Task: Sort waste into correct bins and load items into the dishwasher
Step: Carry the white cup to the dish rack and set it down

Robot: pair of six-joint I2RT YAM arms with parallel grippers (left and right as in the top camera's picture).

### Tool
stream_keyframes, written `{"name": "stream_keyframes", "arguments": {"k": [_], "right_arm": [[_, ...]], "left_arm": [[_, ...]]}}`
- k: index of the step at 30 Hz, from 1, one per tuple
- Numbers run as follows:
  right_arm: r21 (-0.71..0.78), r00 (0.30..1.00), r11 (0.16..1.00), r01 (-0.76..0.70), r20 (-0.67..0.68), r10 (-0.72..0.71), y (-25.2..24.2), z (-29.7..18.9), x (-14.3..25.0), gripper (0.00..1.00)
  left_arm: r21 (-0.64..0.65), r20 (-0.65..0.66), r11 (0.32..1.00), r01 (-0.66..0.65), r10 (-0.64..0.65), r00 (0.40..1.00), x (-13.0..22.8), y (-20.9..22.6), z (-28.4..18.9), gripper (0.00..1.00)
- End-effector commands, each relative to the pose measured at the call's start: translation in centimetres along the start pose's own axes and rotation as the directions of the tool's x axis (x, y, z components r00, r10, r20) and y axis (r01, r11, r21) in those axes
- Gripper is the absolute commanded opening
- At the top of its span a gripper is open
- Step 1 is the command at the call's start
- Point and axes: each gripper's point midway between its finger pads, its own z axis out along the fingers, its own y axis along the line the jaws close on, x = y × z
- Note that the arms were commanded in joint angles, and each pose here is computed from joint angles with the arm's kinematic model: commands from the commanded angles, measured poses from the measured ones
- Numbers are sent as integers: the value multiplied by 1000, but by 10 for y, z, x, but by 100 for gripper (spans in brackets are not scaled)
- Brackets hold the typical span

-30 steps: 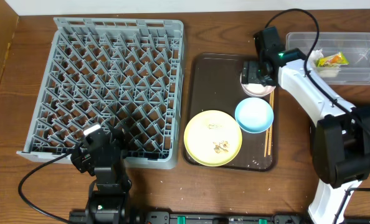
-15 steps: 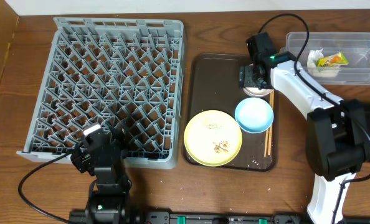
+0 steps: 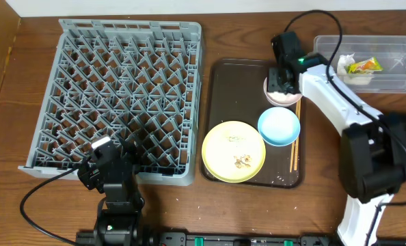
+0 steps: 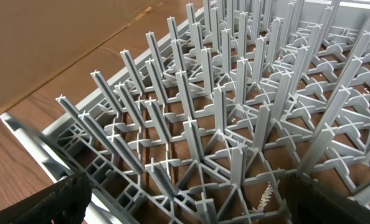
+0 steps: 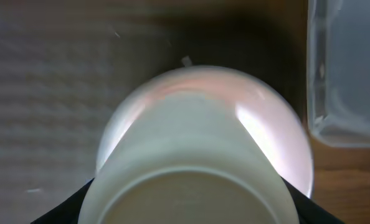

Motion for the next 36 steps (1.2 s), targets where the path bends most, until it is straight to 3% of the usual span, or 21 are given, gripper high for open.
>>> {"name": "stream_keyframes", "arguments": {"k": [1,7,11,23,36], "right_arm": [[-161,985,987,24,171,4,37,-64,-46,46],[-431,956,896,108,291,25,102,-103,-71,49],[-511,939,842,172,342,16,147,-116,-69,47],[-641,869,645,415,489,-74,305,-128,-3,54],[-659,888,615,433,430,-163,337,-113,52,52]], "left_arm": [[-11,14,1000,11,-10,1000,-6,3,-2,100],[-11,14,1000,10,-10,1000,-6,3,-2,100],[-11,14,1000,10,-10,1000,-6,3,-2,100],[-11,14,1000,10,-10,1000,-6,3,-2,100],[-11,14,1000,10,-10,1000,-6,3,-2,100]]}}
